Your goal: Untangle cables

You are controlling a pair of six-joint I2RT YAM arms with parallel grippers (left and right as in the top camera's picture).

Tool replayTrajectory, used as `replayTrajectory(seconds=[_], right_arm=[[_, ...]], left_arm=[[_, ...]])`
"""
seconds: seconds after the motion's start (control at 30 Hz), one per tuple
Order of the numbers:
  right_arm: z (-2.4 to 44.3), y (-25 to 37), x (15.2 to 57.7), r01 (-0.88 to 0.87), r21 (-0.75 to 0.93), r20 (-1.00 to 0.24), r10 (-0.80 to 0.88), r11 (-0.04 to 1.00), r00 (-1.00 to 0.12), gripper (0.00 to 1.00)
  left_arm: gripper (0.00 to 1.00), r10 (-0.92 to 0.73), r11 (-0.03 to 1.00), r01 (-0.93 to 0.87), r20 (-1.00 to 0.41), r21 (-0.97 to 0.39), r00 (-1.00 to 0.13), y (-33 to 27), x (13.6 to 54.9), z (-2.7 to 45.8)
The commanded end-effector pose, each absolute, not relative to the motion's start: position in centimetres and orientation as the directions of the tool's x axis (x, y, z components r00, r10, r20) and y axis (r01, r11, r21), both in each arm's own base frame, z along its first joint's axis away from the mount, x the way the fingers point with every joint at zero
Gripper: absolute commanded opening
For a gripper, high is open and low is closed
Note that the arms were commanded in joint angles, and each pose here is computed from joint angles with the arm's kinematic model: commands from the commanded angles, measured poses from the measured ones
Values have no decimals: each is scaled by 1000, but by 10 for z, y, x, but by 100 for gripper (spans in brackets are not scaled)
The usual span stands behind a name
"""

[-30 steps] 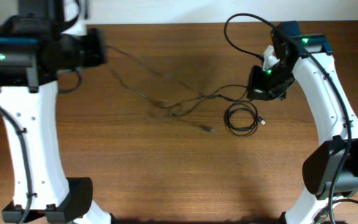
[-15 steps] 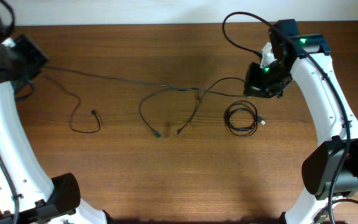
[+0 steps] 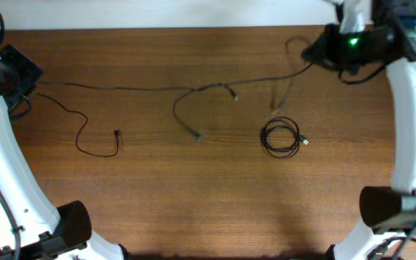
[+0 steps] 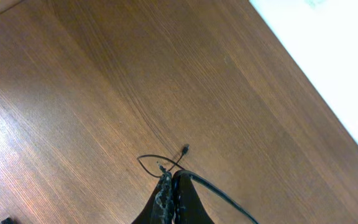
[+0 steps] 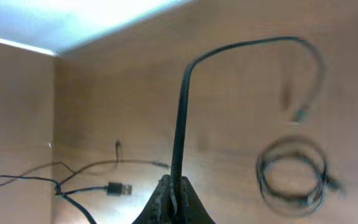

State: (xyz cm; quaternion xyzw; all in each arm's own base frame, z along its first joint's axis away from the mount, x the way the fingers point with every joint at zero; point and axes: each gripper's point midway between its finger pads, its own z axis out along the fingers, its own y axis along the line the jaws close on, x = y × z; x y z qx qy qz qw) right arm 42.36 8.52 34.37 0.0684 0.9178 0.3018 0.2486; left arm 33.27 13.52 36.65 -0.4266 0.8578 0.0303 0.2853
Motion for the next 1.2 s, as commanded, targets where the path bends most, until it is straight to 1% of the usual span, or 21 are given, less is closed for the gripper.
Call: replayTrajectory(seconds=[0.0, 0.07, 0.1, 0.17, 0.23, 0.3, 0.4, 0.57, 0.73, 0.8, 0.83, 0.87, 0.9, 0.97, 1.07, 1.17], right_arm=[[440, 81, 395, -185, 544, -649, 270, 819, -711, 4], [470, 80, 384, -225, 519, -713, 272, 825, -646, 4], [486, 71, 379, -200, 510, -738, 307, 836, -601, 4], [501, 45, 374, -79, 506, -753, 396, 859, -526, 4], [511, 4, 368, 67, 465, -787, 447, 883, -425, 4], [508, -25, 361, 167, 446, -789, 474, 879, -391, 4], [493, -67, 351, 308, 434, -760, 527, 847, -379, 4], [477, -115, 337, 438, 405, -738, 570, 803, -361, 4], [474, -164, 318, 569, 383, -742, 609, 728, -279, 4], [471, -186, 307, 638, 371, -741, 630, 674, -235, 4], [469, -197, 301, 674, 369, -736, 644, 639, -208, 4], [463, -213, 290, 735, 382, -714, 683, 561, -151, 4], [461, -220, 285, 755, 387, -706, 697, 530, -128, 4], [458, -226, 279, 775, 395, -690, 716, 493, -104, 4], [457, -228, 277, 782, 391, -690, 716, 486, -100, 4], [455, -233, 271, 810, 383, -689, 722, 445, -70, 4]], left_arm=[[0, -720, 604, -774, -547, -191, -427, 143, 325, 376], [0, -721, 603, -776, -543, -187, -430, 143, 326, 374], [0, -721, 603, -777, -542, -184, -431, 143, 326, 373], [0, -719, 585, -795, -553, -157, -420, 150, 324, 371], [0, -712, 570, -811, -569, -127, -412, 156, 320, 371], [0, -712, 571, -811, -570, -127, -411, 156, 321, 371], [0, -713, 569, -812, -571, -131, -407, 156, 322, 371], [0, -713, 569, -812, -571, -131, -407, 156, 322, 371], [0, -713, 569, -812, -571, -132, -407, 156, 322, 371], [0, -714, 570, -811, -570, -134, -408, 156, 322, 371], [0, -714, 570, -811, -569, -134, -408, 155, 322, 371], [0, -714, 570, -811, -569, -133, -409, 155, 322, 371], [0, -714, 570, -811, -568, -133, -409, 155, 322, 371], [0, -714, 570, -811, -568, -133, -409, 155, 322, 371], [0, -714, 570, -810, -569, -134, -409, 155, 322, 371], [0, -714, 571, -810, -568, -134, -409, 155, 322, 371]])
